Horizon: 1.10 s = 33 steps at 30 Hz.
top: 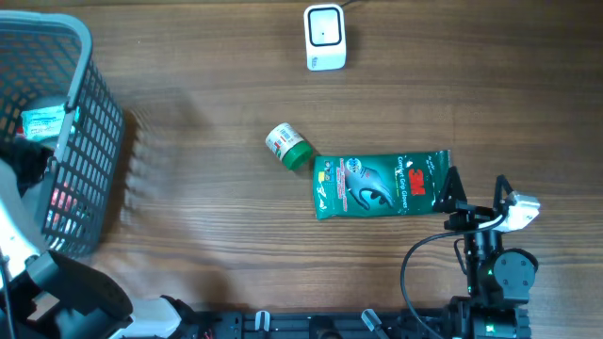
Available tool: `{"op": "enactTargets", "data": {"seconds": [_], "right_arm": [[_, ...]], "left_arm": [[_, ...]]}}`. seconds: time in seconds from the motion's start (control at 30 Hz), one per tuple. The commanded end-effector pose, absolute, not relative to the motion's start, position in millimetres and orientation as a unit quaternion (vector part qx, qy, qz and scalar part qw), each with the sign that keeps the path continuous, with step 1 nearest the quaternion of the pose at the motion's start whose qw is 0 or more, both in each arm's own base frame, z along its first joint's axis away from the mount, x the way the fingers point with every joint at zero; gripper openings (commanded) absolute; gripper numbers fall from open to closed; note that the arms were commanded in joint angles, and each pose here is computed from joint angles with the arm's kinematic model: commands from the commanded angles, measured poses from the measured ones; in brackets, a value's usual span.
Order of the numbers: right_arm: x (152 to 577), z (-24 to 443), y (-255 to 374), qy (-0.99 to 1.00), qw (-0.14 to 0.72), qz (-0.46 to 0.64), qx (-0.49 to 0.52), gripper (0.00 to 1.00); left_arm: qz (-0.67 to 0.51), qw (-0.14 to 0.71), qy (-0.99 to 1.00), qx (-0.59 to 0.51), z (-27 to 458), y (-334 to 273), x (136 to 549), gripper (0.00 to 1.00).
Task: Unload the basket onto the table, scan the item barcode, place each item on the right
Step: 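Reach into the basket and grasp the pink tissue pack with left gripper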
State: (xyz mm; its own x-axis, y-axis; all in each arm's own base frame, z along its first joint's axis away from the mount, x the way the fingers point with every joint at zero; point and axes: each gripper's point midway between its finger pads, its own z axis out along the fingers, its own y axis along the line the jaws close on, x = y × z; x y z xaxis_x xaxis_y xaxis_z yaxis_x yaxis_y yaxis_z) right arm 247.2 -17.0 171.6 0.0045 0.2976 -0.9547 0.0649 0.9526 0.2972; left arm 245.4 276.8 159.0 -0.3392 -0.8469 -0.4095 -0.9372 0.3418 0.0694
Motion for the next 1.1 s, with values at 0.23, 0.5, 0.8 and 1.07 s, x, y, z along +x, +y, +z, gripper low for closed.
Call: {"op": "enactTargets", "data": {"seconds": [0.23,0.5,0.8,1.07], "right_arm": [[247,174,-17,0.698,0.701,0.078,0.126,1.0],[247,174,-17,0.698,0.701,0.078,0.126,1.0],[247,174,-17,0.698,0.701,0.078,0.126,1.0],[247,174,-17,0.698,0.701,0.078,0.126,1.0]], "left_arm": [[0.045,0.071,0.836,-0.542,82,281,240,1.0],[0.027,0.015,0.838,-0.545,40,277,237,1.0],[-0.012,0.029,0.847,-0.53,33,270,250,1.0],[-0.016,0.039,0.848,-0.528,34,270,256,1.0]]}}
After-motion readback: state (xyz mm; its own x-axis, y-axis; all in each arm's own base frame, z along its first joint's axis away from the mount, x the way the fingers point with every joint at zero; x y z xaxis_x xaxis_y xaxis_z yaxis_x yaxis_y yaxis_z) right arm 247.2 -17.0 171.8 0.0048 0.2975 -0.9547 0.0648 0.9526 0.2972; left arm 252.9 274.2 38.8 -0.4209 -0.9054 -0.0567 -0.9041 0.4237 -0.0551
